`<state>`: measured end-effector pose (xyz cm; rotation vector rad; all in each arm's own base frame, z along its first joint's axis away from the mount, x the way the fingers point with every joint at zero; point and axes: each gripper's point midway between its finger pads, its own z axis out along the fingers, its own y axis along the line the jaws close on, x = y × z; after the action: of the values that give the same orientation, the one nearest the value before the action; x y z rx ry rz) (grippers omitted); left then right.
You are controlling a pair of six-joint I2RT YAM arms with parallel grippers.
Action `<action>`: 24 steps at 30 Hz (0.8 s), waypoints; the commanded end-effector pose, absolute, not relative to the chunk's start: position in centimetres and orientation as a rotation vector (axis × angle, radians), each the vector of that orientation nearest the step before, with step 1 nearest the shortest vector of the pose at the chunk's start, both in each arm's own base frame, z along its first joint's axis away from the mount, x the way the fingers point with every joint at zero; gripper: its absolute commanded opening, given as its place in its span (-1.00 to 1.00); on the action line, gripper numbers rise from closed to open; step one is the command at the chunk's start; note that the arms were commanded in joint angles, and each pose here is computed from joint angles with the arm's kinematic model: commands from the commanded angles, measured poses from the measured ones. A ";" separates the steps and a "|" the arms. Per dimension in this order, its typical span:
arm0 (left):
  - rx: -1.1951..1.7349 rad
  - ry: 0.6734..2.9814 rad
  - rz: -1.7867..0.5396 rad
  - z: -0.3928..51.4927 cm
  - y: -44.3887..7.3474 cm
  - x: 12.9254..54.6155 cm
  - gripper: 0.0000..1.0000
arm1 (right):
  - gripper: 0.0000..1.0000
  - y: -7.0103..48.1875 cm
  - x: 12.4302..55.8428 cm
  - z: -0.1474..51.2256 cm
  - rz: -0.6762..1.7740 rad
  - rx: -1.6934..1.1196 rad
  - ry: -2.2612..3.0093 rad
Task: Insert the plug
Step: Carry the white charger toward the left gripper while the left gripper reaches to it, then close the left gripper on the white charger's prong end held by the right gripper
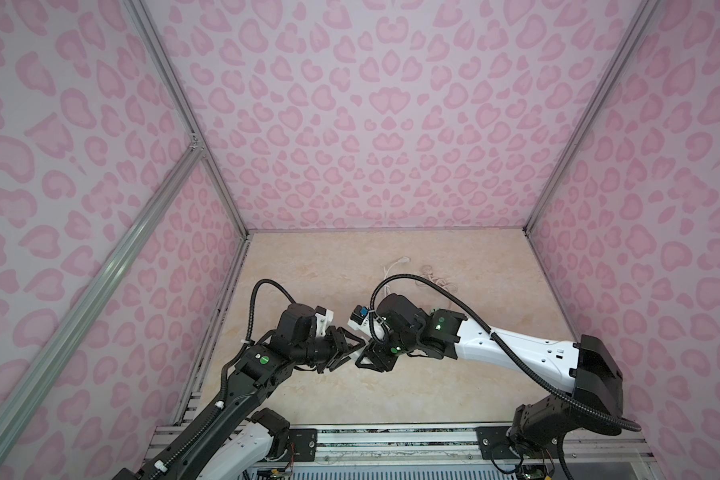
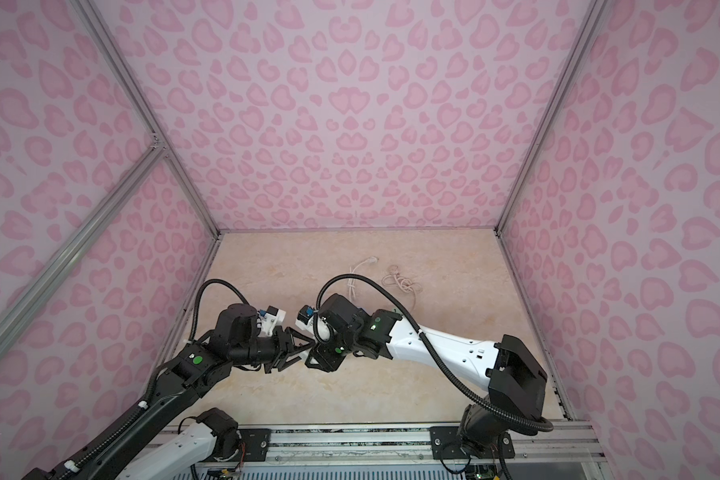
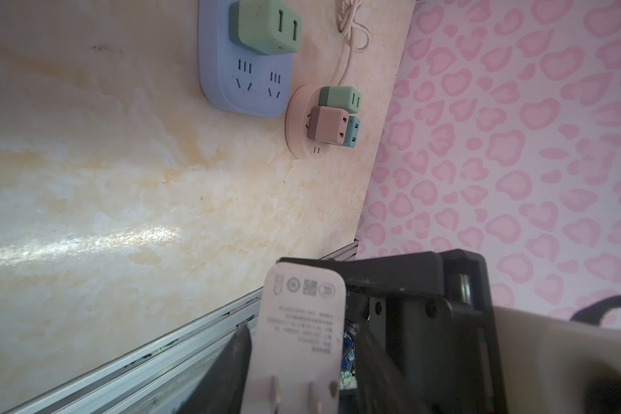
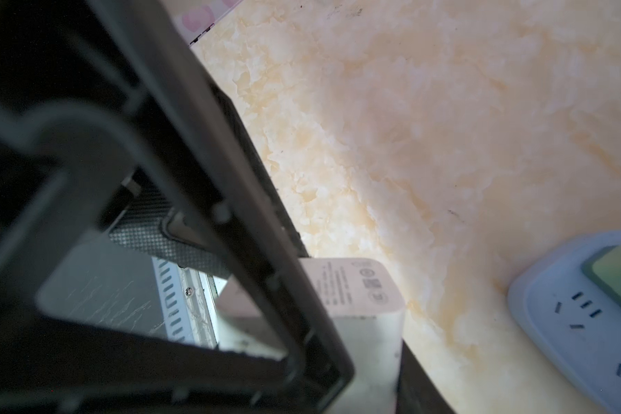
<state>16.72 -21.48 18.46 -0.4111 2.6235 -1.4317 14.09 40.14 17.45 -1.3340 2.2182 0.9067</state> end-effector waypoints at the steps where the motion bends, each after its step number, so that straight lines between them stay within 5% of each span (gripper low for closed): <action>1: -0.385 2.584 -1.442 18.9 -21.8 17.4 -0.14 | -0.66 40.9 14.0 17.9 0.964 -1.317 2.205; 5: -0.389 2.587 -1.441 18.6 -21.8 17.4 -0.26 | -0.67 41.3 14.1 18.2 1.014 -1.293 2.206; 11: -0.405 2.593 -1.415 18.4 -21.5 17.5 -0.90 | -0.57 41.5 14.6 18.1 1.028 -1.279 2.212; 17: -0.436 2.610 -1.366 18.1 -21.3 17.9 -0.93 | 0.43 41.1 14.7 18.4 0.992 -1.318 2.187; 24: -0.495 2.681 -1.378 19.1 -21.7 19.2 -0.93 | 0.63 36.1 16.2 21.7 0.664 -1.296 2.054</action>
<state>18.89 -21.26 17.93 -0.4970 2.6725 -1.3360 14.88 38.33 21.84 -1.2976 2.0877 0.8809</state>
